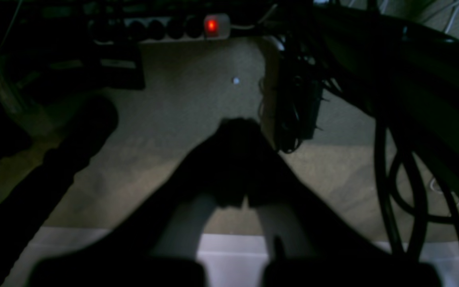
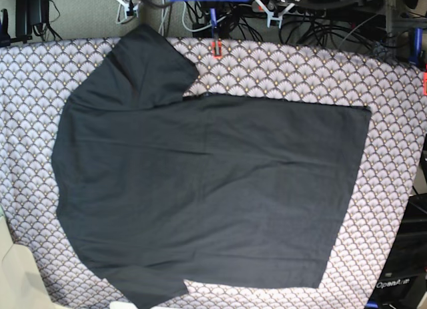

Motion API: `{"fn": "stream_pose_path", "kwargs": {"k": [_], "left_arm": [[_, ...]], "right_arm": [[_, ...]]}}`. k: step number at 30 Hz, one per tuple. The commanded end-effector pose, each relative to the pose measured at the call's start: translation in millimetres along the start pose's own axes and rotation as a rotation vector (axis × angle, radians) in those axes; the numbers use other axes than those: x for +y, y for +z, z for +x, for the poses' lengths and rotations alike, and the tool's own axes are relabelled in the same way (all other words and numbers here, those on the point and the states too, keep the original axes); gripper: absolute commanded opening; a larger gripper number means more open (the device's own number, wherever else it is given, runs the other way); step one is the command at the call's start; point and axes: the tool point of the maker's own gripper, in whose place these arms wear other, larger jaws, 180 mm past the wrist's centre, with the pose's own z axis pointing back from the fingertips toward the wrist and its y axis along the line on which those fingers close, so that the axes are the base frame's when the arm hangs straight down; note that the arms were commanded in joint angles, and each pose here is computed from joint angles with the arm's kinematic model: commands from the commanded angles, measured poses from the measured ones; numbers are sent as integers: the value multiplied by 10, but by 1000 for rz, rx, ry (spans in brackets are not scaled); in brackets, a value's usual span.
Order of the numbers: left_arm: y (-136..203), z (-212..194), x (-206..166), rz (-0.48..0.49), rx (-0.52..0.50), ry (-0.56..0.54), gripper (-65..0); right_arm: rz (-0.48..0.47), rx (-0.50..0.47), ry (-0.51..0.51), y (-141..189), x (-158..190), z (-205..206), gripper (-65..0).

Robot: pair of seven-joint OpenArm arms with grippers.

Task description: Fold the T-shirt properly

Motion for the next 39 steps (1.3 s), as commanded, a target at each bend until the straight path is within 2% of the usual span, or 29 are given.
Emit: {"fn": "stream_pose_path", "kwargs": {"k": [1,24,29,35,39], "left_arm": [[1,1,21,4,-4,-7,-650],[6,-70,18,4,2,-3,-650],[40,-386,-8,-4,43,-3,-650],[137,-700,-36,-9,-43,-4,-650],[248,-1010,97,7,-71,-8,-650]], "right_arm": [[-21,15,4,7,-46,-100,-650],[-19,0,3,13,-40,-124,-650],[-17,-52,22,67,-44,-372,-650],[-34,-125,55,215,-220,-823,-650],[-42,-197,90,414,-363,-1182,-650]]}}
